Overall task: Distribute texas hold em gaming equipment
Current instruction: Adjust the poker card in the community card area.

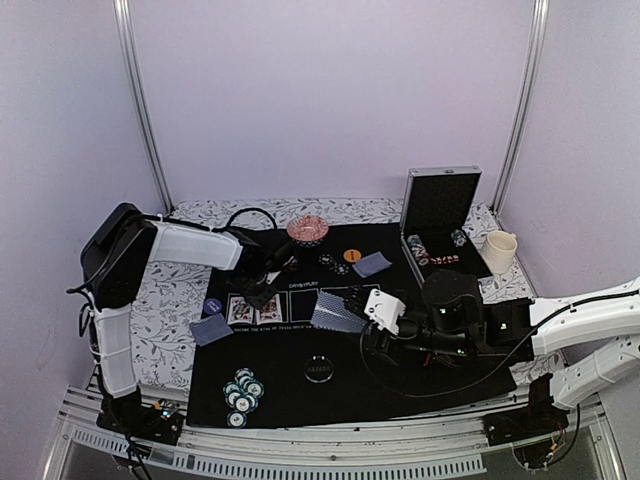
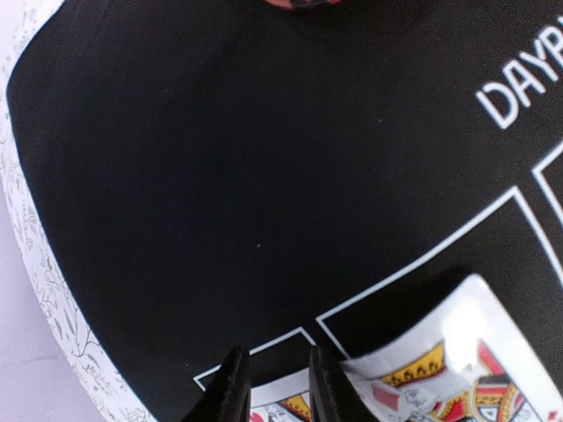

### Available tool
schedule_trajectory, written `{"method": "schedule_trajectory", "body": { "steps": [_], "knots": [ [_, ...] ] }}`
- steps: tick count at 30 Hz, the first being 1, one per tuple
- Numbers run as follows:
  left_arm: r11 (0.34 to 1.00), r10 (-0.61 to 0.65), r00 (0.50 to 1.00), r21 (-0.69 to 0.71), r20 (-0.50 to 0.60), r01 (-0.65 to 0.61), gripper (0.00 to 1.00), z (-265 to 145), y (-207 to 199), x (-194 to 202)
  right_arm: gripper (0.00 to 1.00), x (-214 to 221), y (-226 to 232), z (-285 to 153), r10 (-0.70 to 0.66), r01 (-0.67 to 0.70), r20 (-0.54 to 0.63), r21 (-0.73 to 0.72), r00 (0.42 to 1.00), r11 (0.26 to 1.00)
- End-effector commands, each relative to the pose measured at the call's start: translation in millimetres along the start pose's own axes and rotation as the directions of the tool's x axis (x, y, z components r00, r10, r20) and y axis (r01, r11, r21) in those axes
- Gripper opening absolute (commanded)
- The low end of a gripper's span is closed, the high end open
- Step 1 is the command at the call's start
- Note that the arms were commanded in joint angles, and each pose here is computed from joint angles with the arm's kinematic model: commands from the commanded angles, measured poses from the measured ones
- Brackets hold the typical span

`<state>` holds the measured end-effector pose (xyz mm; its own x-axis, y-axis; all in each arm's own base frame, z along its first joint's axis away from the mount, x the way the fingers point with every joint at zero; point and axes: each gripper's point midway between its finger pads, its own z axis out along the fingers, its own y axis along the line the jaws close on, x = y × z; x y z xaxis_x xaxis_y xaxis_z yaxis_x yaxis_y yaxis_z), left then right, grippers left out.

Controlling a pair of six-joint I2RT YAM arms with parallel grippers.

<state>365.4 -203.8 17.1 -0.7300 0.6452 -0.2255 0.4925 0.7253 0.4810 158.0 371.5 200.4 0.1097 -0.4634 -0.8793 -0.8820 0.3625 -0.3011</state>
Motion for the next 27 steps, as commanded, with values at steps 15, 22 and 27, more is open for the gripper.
{"method": "schedule_trajectory", "body": {
  "steps": [15, 22, 27],
  "knots": [
    [0.998, 0.031, 0.999, 0.050, 0.040, -0.033, 0.25, -6.8, -21.9, -17.6, 0.49, -11.6, -6.3, -2.6, 0.016, -0.017, 0.035, 0.021, 0.999, 1.000],
    [0.993, -0.060, 0.988, 0.106, 0.144, 0.045, 0.27, -56.6, -2.4, -32.0, 0.49, -12.8, -5.8, -2.1, 0.018, -0.019, 0.026, 0.016, 0.999, 1.000],
    [0.989, -0.043, 0.996, 0.146, 0.084, 0.031, 0.28, -61.1, -7.6, 2.2, 0.49, -15.0, -7.1, -2.4, 0.020, -0.021, 0.028, 0.018, 0.999, 1.000]
  ]
}}
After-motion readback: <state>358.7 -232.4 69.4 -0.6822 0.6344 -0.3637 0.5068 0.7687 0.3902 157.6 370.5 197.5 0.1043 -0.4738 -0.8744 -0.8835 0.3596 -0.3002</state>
